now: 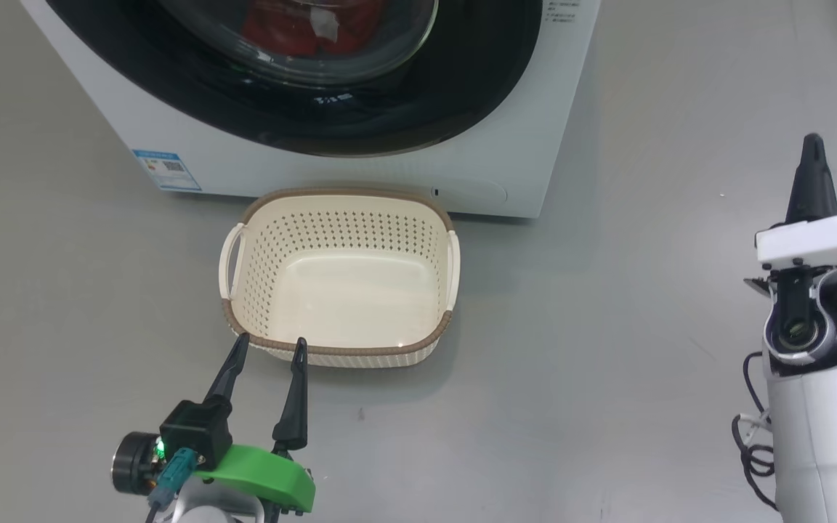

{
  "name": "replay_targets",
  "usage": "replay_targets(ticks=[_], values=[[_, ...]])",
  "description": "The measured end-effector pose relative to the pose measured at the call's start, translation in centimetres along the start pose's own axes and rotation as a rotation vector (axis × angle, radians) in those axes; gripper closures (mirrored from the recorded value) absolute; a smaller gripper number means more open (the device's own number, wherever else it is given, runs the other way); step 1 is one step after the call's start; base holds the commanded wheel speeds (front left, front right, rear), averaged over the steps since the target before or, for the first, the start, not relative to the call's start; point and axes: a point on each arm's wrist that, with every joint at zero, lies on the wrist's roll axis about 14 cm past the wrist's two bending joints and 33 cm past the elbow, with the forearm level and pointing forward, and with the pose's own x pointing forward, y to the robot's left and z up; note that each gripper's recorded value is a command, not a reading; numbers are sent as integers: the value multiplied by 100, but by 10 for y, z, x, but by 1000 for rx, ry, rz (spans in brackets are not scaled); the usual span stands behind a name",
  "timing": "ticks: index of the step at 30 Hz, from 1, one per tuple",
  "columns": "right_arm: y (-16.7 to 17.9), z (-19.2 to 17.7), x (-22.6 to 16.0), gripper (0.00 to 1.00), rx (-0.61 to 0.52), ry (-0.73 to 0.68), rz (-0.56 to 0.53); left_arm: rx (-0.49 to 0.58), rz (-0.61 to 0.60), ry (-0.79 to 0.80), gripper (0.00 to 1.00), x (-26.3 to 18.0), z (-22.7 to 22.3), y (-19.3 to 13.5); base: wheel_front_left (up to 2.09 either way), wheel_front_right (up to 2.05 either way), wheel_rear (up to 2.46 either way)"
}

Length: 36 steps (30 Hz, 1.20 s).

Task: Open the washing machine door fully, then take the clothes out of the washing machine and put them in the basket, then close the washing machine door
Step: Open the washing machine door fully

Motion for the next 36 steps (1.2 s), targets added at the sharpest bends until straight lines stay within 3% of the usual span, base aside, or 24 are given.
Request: replay_targets(ticks=[4,10,25,36], values=[[10,-8,25,100,43,48,30,-7,-2,12,0,7,-3,0,0,0,0],[20,-4,68,100,0,75,70,-2,4,19,0,17,-6,4,0,0,0],[69,-32,150,100,134,187,204,-31,65,53,0,36,-16,24,0,0,0],[100,-89,175,100,249,403,265,-46,123,94,0,30,-27,41,0,0,0]])
